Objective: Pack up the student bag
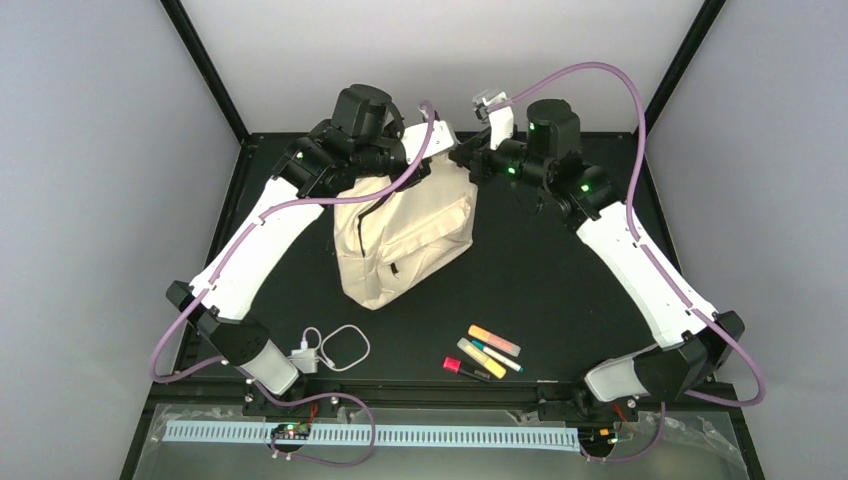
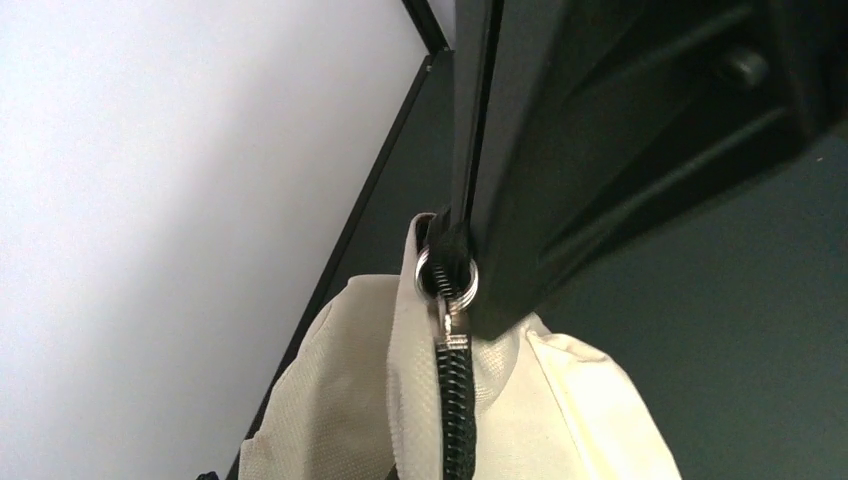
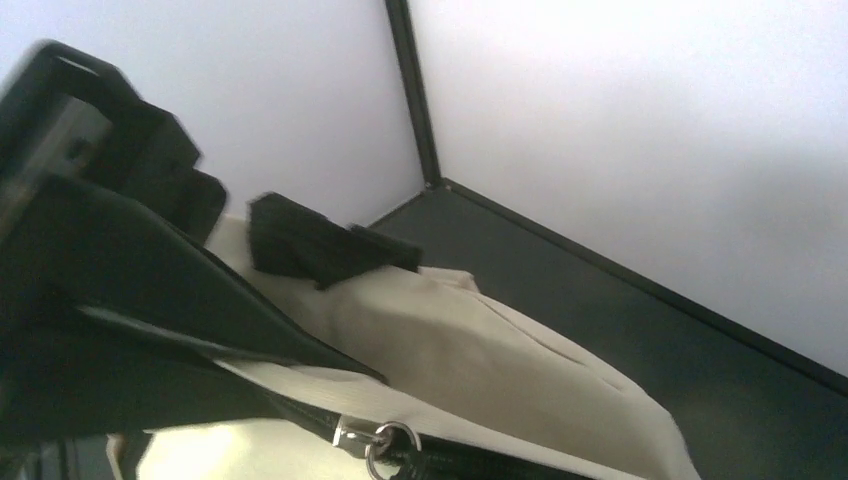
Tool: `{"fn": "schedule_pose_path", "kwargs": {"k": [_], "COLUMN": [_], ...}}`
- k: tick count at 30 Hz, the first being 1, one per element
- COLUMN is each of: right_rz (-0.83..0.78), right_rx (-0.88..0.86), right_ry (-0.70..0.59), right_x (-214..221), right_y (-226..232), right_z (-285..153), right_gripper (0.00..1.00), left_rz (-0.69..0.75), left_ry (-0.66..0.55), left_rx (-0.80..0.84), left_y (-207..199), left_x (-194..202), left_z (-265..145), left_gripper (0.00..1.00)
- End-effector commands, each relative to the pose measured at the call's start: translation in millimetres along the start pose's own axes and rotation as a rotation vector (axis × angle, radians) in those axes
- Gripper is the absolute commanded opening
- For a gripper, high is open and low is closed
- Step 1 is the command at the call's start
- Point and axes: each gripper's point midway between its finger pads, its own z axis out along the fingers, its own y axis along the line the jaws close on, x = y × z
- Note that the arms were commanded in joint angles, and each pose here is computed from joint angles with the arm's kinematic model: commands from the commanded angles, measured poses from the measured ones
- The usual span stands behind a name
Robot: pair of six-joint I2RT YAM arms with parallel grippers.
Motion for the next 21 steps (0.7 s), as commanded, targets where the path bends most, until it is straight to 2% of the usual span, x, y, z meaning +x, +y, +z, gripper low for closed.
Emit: {"fn": "schedule_pose_path", "kwargs": {"k": [1, 7, 13, 17, 21], "right_rz": [0.01, 0.087, 0.141, 0.157, 0.168], "right_rx": [0.259, 0.437, 0.515, 0.48, 0.346], "right_ry": [-0.057, 0.022, 0.153, 0.165, 0.157], "right_x": [-3.6, 50.0, 111.8, 124.2, 124.8], "right_y": [-67.6, -134.3, -173.4, -172.0, -152.3], "right_z": [-32.5, -48.2, -38.3, -30.8, -19.3], "right_gripper": [0.01, 0.01, 0.01, 0.01, 0.01], "left_rz": [-0.057, -0.068, -0.098, -0.094, -0.125], "left_ry": [-0.084, -0.096, -0.167, -0.19, -0.203], "left_rx": [-0.05, -0.044, -0.071, -0.092, -0.053], "left_y": [17.4, 18.2, 31.5, 38.2, 34.0], "left_x": [-15.9, -14.0, -31.0, -34.7, -32.5], "left_z": [-52.0, -68.2, -93.5, -107.5, -107.3], "left_gripper": [0.02, 0.02, 0.02, 0.02, 0.02]}}
